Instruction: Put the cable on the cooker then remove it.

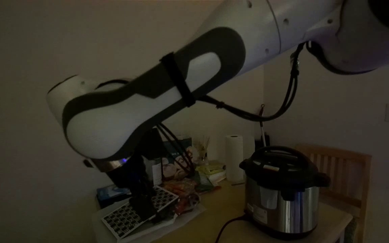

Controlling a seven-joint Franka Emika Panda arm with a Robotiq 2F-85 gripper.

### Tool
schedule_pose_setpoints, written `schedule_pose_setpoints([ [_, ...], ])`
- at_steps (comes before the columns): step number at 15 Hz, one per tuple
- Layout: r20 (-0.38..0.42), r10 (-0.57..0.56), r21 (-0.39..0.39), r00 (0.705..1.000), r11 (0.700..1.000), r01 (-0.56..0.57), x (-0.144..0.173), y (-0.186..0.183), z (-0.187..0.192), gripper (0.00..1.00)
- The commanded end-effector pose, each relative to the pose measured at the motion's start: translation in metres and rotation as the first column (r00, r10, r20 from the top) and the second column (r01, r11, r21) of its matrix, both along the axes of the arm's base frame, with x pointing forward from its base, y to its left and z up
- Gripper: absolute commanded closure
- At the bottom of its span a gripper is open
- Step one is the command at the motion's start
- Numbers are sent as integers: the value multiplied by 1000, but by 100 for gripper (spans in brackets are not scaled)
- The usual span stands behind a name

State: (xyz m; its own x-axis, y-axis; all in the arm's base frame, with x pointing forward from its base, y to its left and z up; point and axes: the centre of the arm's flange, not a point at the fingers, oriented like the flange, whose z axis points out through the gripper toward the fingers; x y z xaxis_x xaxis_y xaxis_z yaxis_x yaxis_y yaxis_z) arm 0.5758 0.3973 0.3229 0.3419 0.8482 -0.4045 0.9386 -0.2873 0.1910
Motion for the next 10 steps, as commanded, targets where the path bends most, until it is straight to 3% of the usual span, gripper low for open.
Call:
schedule_pose_setpoints([
  [1,-85,143,-18,986,989,-145,39,43,-16,0],
  [2,-41,78,-1,996,997,-78,7,19,-15,0],
  [7,-45,83,0,996,997,-83,10,24,-22,0],
  [10,-64,144,24,988,990,-142,22,50,-51,0],
])
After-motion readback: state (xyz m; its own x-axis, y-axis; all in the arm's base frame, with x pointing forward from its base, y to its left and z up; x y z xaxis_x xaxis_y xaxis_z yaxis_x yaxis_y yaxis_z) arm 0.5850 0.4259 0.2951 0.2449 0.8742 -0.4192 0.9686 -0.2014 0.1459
